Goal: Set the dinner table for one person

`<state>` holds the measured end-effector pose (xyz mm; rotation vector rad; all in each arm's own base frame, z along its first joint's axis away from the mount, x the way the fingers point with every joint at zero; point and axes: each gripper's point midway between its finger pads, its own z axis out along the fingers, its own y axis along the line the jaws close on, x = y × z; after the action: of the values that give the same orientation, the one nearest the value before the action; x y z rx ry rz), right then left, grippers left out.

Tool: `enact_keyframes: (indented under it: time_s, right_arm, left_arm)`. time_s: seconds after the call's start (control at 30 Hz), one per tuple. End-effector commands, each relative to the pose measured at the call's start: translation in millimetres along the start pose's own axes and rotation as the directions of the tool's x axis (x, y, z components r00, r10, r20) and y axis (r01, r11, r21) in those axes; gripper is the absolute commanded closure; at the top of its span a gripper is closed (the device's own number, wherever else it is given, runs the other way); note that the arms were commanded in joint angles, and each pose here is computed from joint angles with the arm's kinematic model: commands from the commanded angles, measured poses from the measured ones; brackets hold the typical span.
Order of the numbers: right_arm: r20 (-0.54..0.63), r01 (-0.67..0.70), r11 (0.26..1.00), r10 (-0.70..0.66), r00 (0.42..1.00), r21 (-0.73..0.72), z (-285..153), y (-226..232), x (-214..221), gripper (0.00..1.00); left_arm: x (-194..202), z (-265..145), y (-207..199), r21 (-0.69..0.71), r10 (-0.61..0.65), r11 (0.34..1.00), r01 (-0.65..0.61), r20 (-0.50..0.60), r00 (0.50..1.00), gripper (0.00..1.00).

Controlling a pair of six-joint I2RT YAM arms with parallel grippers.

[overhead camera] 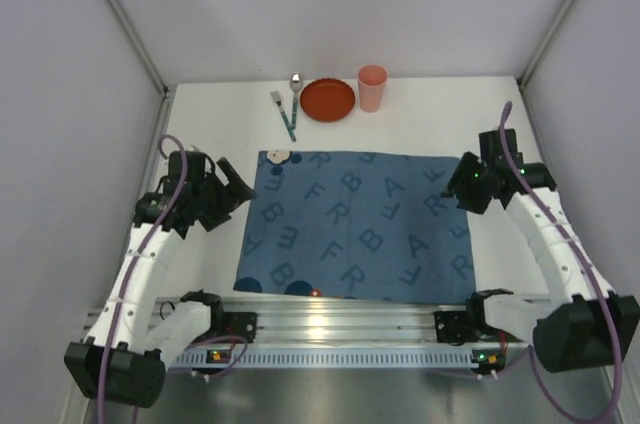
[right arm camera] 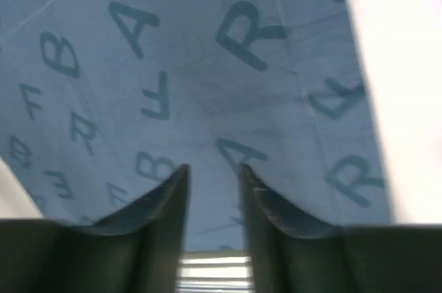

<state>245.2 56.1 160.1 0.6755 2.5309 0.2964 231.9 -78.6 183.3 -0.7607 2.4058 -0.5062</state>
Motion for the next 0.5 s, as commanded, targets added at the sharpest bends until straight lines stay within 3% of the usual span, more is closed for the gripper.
enact_keyframes:
  time_s: [0.0, 0.07, 0.13, 0.23, 0.47]
  right_arm:
    - [-0.098, -0.006, 0.994, -0.005, 0.995, -0.109, 44, 26, 2, 0.72]
    - [-0.155, -0.010, 0.997, -0.002, 0.988, -0.082, 73, 24, 6, 1.00]
    - [-0.189, -0.003, 0.998, -0.008, 0.982, -0.057, 96, 23, 6, 1.00]
    - [-0.222, 0.016, 0.999, -0.022, 0.975, -0.028, 122, 22, 3, 1.00]
    - [-0.281, 0.061, 0.998, -0.054, 0.958, 0.019, 173, 24, -8, 1.00]
  left_arm:
    - [-8, 47, -12, 0.049, 0.031, 0.998, -0.030, -0.018, 0.999, 0.13]
    - [7, 79, -10, 0.060, 0.029, 0.998, -0.022, -0.114, 0.993, 0.24]
    - [-1, 99, -21, 0.098, 0.055, 0.994, -0.044, -0.106, 0.993, 0.35]
    - [-2, 141, -17, 0.033, 0.072, 0.997, -0.067, -0.193, 0.978, 0.44]
    - [-10, 183, -20, -0.002, 0.069, 0.997, -0.071, -0.242, 0.968, 0.53]
